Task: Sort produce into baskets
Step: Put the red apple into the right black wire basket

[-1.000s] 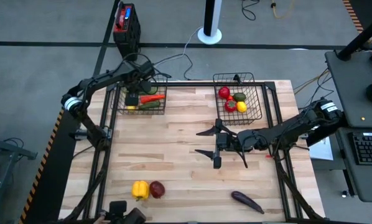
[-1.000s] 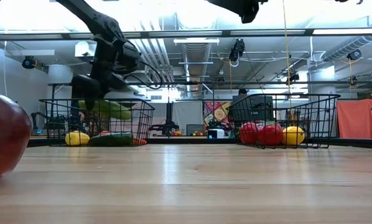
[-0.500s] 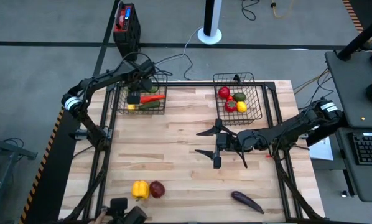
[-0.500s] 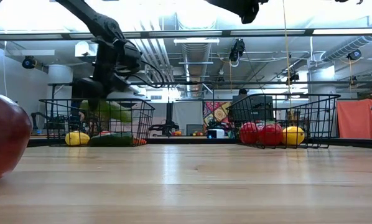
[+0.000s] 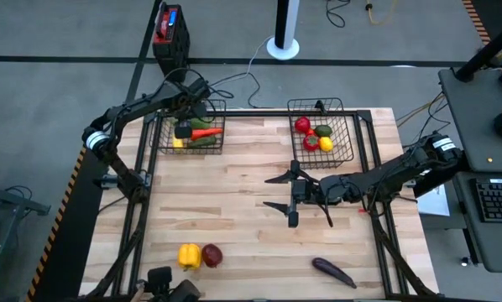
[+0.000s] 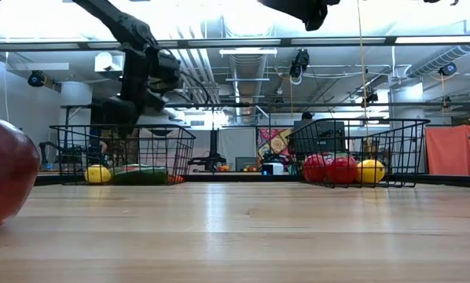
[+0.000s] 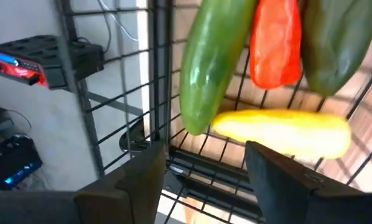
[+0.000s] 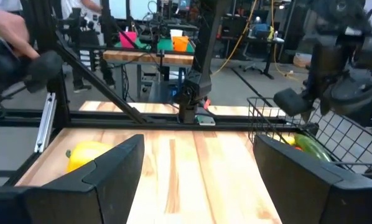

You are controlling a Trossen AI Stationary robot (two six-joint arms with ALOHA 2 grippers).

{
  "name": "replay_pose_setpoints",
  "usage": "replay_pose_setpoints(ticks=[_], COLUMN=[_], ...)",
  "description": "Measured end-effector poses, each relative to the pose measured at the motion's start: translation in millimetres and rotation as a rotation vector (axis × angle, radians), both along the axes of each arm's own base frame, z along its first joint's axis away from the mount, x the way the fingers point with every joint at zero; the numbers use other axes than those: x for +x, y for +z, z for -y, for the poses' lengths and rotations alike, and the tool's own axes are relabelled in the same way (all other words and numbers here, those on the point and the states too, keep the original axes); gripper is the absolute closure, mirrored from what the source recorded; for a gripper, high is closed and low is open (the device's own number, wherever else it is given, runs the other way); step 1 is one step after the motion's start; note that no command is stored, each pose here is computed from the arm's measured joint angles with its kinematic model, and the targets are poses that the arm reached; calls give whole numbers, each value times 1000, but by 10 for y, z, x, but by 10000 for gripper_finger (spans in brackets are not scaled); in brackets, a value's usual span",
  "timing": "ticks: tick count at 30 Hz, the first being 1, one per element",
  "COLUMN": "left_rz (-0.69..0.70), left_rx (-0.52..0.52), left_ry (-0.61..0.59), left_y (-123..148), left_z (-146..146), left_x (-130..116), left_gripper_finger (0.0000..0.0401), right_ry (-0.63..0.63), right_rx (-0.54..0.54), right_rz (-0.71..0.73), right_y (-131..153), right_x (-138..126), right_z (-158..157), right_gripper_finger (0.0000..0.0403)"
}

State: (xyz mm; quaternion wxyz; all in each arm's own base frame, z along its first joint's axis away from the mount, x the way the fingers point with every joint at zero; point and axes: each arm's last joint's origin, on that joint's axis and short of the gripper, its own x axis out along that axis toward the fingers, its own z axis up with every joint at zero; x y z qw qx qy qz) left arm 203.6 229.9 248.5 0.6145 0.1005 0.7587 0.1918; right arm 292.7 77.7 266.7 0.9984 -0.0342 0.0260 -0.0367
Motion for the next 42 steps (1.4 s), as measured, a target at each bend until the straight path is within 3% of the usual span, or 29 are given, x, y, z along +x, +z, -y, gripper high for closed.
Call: replay_pose_setpoints(ticks=[4, 8, 11, 18, 24, 30, 35, 42], left_rz=[99, 306, 415, 511, 578, 602, 636, 613], left_rx=[-8, -150, -210, -189, -245, -176, -170, -186], left_ry=[97, 148, 118, 4, -73, -142, -175, -185], left_y=[161, 362, 489, 696, 702, 594, 519, 337], left_z=[89, 333, 616, 1482, 2250, 2912, 3304, 3629], left_x=[43, 96, 150, 248, 219, 160, 170, 207], left_gripper_finger=[198, 198, 197, 197, 197, 197, 197, 197], right_ry=[-1, -3, -5, -12, -15, -15, -5, -14], right_rx=[9, 22, 31, 60, 89, 99, 70, 40], right_rz=[-19, -38, -44, -70, -74, -64, -80, -236], right_y=[-21, -41, -47, -69, -71, -8, 145, 254], right_x=[-2, -3, -4, -11, -15, 17, 178, 558], right_z=[0, 3, 5, 19, 20, 15, -36, -152], right_gripper_finger=[107, 104, 104, 103, 107, 108, 108, 108])
